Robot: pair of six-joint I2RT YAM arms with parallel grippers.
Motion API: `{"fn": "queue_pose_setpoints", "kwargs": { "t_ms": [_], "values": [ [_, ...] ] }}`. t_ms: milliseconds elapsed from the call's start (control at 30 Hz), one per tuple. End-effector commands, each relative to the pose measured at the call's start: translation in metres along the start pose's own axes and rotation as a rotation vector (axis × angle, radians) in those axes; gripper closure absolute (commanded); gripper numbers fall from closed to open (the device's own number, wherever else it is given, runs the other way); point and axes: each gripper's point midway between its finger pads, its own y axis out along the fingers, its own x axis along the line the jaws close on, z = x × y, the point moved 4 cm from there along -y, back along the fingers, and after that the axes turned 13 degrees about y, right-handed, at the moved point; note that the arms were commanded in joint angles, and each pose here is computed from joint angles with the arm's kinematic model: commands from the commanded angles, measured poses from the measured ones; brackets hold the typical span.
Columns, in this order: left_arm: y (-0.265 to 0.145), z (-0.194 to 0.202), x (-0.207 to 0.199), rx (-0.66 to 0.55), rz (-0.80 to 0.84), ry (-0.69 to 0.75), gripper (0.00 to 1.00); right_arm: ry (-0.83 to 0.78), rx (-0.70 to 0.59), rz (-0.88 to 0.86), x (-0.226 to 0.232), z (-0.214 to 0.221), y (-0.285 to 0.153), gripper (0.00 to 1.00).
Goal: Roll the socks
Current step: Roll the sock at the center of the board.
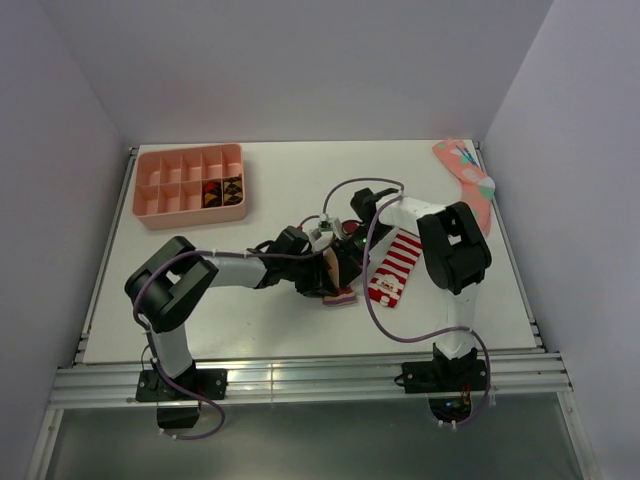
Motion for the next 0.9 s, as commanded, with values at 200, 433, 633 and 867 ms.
{"fn": "queue_pose_setpoints", "kwargs": {
  "t_ms": [200, 433, 633, 867],
  "values": [
    [0.025, 0.033, 0.030, 0.054, -0.132, 0.167, 0.76, 0.015, -0.021, 0.203, -0.023, 0.007, -0.007, 0.73],
    [0.029, 0.041, 0.033, 0.147, -0.132, 0.134, 0.90, -0.162, -0.092, 0.285, -0.020, 0.008, -0.021, 0.66],
    [0.026, 0.044, 0.038, 0.223, -0.148, 0.124, 0.93, -0.262, -0.172, 0.269, -0.010, 0.006, -0.031, 0.59],
    [0.022, 0.038, 0.036, 0.248, -0.161, 0.122, 0.96, -0.250, -0.273, 0.232, -0.011, -0.001, -0.054, 0.58]
  ]
}}
